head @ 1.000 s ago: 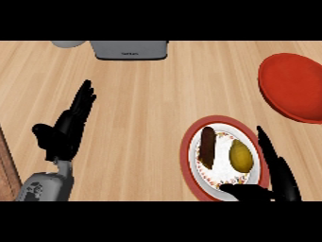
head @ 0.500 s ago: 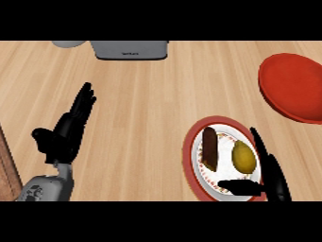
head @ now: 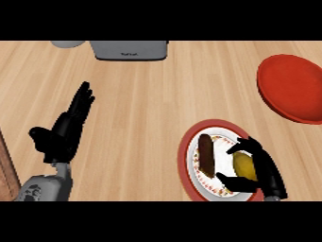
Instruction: Pick the lemon from the plate and place it in the bowl
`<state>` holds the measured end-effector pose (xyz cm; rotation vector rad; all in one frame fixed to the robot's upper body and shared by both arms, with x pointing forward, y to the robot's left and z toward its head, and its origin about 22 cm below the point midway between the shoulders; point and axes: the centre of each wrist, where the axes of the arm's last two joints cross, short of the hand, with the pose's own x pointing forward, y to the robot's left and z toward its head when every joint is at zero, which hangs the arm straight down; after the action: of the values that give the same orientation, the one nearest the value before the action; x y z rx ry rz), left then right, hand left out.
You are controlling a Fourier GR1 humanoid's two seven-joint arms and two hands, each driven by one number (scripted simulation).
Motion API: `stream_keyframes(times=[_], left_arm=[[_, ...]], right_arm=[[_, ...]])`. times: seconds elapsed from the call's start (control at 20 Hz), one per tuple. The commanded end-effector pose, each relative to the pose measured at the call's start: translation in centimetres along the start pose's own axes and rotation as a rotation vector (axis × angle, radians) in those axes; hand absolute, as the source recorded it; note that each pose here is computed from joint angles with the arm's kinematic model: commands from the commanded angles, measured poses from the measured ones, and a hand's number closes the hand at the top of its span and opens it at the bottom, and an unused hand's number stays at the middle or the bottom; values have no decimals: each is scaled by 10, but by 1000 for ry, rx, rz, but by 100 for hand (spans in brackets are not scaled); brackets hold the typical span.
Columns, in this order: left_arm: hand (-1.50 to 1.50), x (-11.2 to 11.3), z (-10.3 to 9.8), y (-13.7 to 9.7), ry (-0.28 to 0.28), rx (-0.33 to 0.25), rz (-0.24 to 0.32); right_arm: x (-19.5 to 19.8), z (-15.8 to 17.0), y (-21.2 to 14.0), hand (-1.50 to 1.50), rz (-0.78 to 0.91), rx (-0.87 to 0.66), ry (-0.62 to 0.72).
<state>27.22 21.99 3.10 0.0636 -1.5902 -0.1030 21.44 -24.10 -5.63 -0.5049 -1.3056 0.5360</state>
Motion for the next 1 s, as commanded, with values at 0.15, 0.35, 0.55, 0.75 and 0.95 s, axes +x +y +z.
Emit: stream_keyframes(times=[0.15,0.35,0.55,0.75,0.95], left_arm=[[0,8,17,-10,-21,-28,-5],[0,4,1,-1,-13,6,-11],[0,-5,-2,1,4,9,-25],[0,-3,6,-6,-2,-3,7],[0,-5,4,-2,4,0,-15]], right_arm=[[4,-2,33,150,-51,71,-27],[1,-9,-16,150,-39,280,-250],[7,-3,-71,150,-64,407,-408],[23,0,-68,150,-196,317,-587],[59,22,-107,150,-152,162,-723]])
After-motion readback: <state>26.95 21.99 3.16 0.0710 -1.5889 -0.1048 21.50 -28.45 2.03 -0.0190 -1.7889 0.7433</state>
